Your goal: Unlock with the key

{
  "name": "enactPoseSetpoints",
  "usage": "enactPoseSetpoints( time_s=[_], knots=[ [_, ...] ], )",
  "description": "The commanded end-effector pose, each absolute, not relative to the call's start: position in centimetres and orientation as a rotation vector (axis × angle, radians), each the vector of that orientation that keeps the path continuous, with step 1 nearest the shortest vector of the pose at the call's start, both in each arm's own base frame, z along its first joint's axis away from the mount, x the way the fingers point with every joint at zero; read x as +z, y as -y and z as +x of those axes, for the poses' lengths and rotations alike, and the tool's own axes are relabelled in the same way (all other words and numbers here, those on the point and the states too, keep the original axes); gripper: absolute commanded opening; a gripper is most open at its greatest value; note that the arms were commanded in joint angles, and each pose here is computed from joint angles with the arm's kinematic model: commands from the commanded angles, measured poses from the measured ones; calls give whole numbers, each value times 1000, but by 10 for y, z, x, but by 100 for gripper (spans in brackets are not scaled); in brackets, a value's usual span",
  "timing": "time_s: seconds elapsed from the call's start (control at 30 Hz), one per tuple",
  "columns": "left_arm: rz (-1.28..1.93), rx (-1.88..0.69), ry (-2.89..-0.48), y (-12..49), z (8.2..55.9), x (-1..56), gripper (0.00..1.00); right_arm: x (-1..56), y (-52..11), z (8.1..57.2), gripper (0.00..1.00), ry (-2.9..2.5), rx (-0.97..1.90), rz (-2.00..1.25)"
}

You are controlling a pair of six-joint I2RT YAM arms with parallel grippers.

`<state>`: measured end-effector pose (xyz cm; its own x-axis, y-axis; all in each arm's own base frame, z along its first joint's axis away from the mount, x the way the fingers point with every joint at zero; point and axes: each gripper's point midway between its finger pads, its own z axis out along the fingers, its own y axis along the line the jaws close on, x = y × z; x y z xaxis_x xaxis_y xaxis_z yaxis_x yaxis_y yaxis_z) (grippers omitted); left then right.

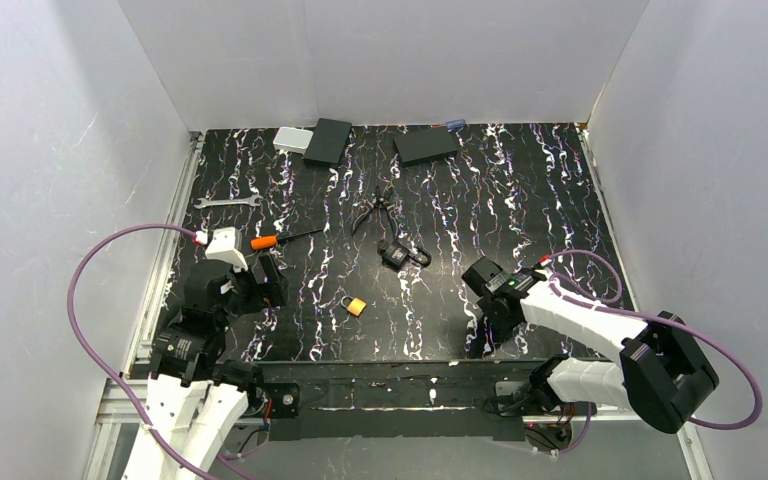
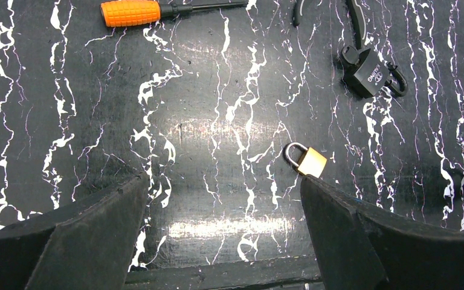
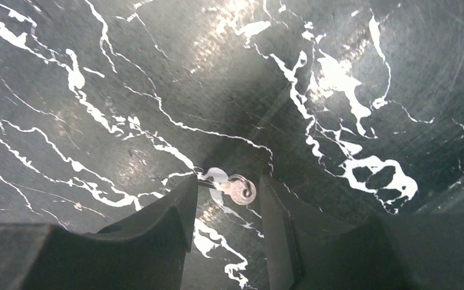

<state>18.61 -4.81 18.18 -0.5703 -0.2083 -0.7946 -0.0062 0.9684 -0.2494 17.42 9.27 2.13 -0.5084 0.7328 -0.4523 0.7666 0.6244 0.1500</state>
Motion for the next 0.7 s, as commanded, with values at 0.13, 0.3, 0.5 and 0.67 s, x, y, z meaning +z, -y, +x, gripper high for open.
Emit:
enactPoseSetpoints(
  time_s=[0.13, 0.3, 0.5, 0.67],
  knots=[
    [-144, -248, -2167, 45, 186, 178, 96, 36, -80, 198, 49, -2240, -118, 1126],
    [-144, -247, -2167, 45, 186, 177, 96, 31, -89, 201, 49, -2279, -83, 1085],
    [-146, -246, -2166, 45, 186, 177, 96, 43, -104, 215, 54, -2355, -3, 753],
    [-145, -247, -2164, 45, 186, 178, 96, 57, -106, 216, 63, -2386, 19, 475]
  ],
)
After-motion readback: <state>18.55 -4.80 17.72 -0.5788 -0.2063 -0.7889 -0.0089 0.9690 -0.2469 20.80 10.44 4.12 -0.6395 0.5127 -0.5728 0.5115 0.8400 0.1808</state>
